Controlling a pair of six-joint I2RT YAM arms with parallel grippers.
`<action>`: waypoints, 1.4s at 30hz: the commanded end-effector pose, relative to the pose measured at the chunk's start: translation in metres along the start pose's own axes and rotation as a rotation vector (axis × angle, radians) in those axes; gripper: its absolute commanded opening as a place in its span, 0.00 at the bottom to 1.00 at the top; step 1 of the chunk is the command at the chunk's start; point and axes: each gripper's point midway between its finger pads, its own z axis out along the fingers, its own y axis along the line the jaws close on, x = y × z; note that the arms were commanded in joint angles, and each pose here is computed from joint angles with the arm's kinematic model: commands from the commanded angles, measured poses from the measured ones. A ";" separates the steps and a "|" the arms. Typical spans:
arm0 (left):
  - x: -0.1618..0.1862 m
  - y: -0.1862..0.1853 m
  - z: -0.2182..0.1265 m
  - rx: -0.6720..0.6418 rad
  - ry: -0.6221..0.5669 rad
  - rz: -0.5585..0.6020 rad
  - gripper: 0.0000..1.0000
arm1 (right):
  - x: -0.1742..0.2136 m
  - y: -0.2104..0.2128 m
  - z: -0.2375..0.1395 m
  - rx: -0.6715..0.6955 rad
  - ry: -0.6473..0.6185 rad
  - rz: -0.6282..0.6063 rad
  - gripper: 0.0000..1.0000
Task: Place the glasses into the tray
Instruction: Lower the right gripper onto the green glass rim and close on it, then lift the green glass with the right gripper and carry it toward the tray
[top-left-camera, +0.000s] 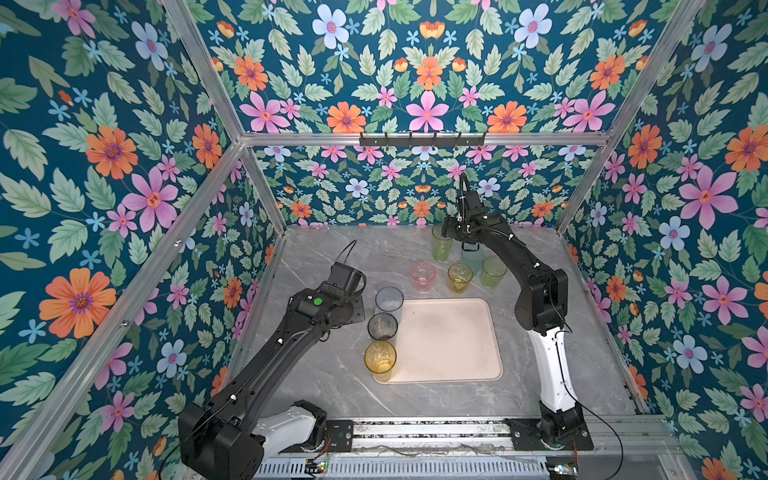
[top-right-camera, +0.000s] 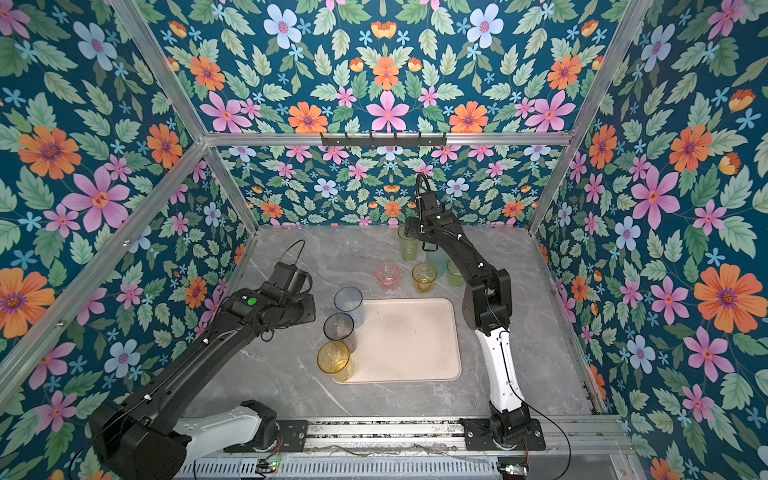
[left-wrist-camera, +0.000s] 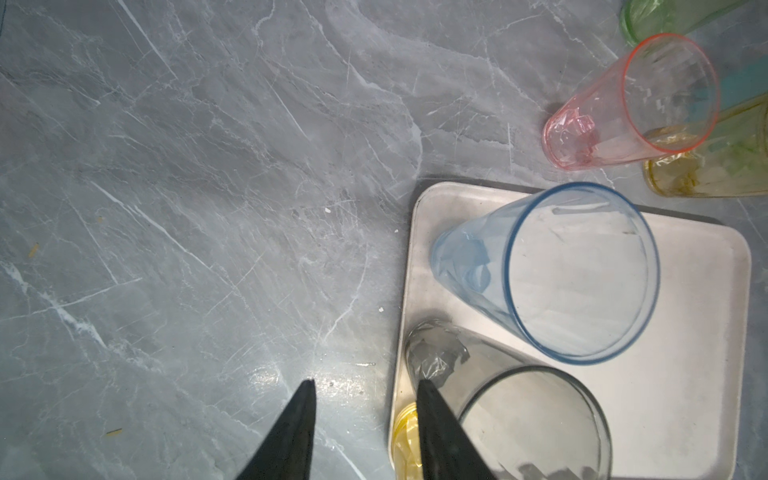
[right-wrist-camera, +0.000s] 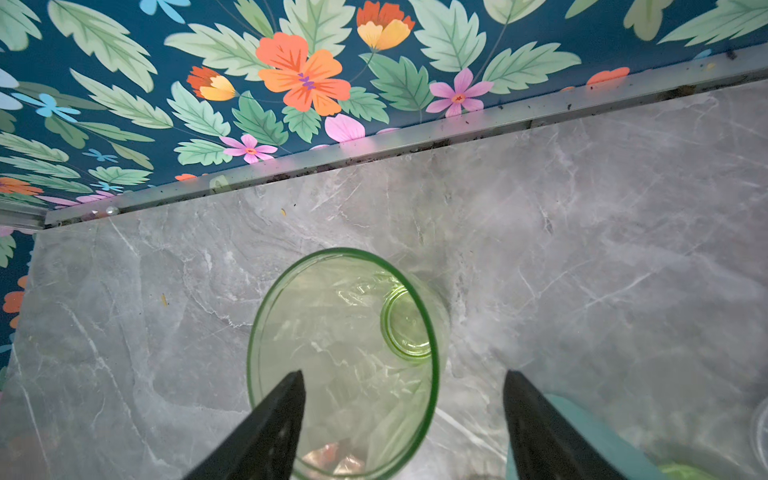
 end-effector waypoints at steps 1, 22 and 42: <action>-0.003 -0.001 -0.002 0.009 -0.012 0.000 0.43 | 0.003 -0.005 0.002 0.017 0.020 -0.010 0.70; 0.003 0.000 0.001 0.015 -0.002 0.002 0.43 | 0.004 -0.004 0.021 0.016 0.043 -0.065 0.40; 0.006 0.001 0.002 0.017 -0.004 0.004 0.42 | -0.003 0.002 0.001 -0.001 0.039 -0.119 0.00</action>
